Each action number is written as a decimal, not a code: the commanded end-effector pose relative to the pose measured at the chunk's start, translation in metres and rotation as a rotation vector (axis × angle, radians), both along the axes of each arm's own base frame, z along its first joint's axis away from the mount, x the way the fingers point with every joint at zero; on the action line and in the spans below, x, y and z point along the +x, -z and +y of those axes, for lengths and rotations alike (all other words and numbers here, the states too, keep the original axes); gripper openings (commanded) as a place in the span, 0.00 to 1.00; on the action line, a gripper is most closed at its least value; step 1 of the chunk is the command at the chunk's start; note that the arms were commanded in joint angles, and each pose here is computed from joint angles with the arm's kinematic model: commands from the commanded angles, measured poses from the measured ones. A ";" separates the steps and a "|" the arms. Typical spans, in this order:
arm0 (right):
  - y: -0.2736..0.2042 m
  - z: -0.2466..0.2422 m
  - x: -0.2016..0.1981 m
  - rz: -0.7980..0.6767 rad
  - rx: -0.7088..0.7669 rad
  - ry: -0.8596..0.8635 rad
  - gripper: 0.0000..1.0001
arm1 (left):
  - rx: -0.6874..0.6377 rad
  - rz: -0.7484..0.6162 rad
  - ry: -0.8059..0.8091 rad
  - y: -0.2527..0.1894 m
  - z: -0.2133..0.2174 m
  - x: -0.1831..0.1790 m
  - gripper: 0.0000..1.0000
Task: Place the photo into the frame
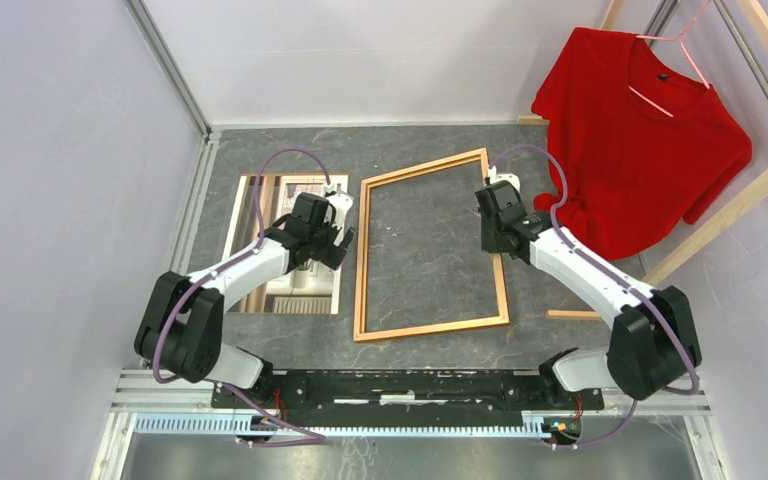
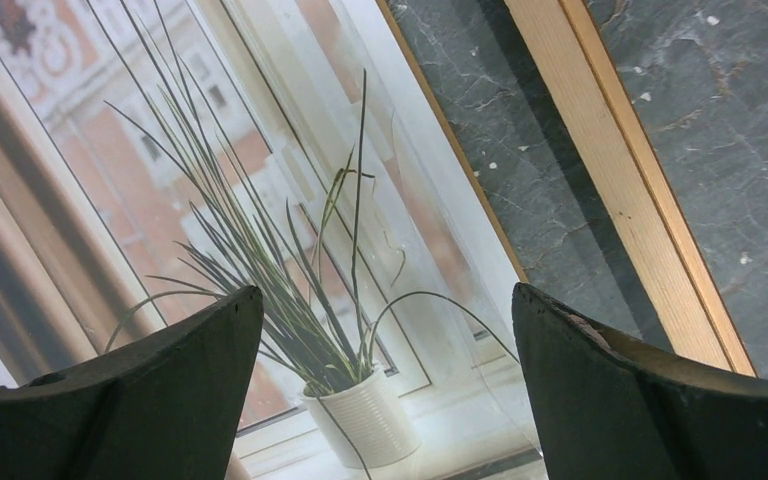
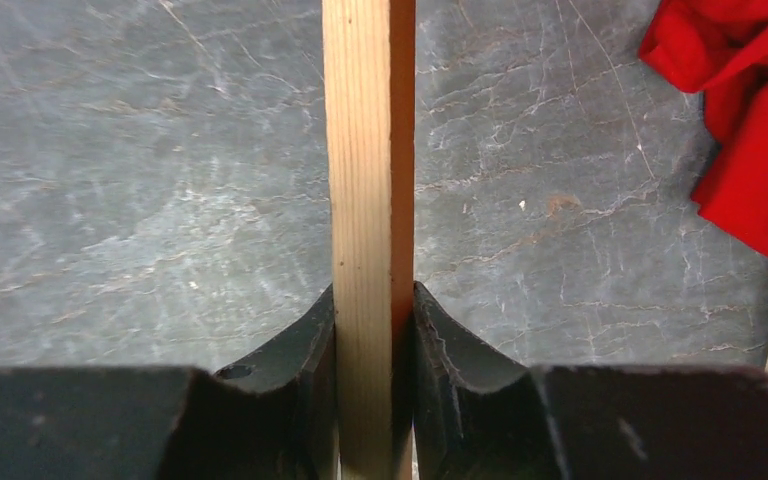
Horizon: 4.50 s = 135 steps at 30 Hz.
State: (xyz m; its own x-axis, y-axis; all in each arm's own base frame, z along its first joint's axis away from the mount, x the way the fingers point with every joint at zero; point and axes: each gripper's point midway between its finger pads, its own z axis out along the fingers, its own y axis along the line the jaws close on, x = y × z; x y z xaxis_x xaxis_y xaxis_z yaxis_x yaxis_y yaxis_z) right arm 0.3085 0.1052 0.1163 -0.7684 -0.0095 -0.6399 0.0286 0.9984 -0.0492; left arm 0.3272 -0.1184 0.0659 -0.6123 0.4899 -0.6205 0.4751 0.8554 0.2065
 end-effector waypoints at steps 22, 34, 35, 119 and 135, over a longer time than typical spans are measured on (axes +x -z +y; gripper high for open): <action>0.081 -0.034 0.042 0.154 -0.328 -0.022 0.44 | 0.044 -0.061 0.025 -0.012 -0.010 0.035 1.00; 0.050 -0.030 0.065 0.086 -0.264 -0.004 0.71 | 0.090 -0.041 0.009 -0.024 -0.006 0.043 1.00; 0.043 -0.027 0.068 0.069 -0.246 -0.002 0.70 | 0.096 -0.044 0.011 -0.028 -0.004 0.044 1.00; 0.084 0.350 0.021 0.125 0.600 -0.387 0.98 | 0.177 0.026 -0.785 0.043 0.325 0.026 1.00; 0.097 0.352 0.013 0.172 0.692 -0.353 0.98 | 0.080 0.083 -0.667 0.051 0.277 0.008 1.00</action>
State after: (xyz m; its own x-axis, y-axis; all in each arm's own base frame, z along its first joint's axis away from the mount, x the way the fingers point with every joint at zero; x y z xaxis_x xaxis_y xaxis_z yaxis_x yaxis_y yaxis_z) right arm 0.3325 0.4628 0.0462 -0.8438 0.0855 -0.5299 -0.2979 0.7466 0.5949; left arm 0.3532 0.1829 0.0331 -0.8135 0.0633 -0.5782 -0.1742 0.9219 0.3461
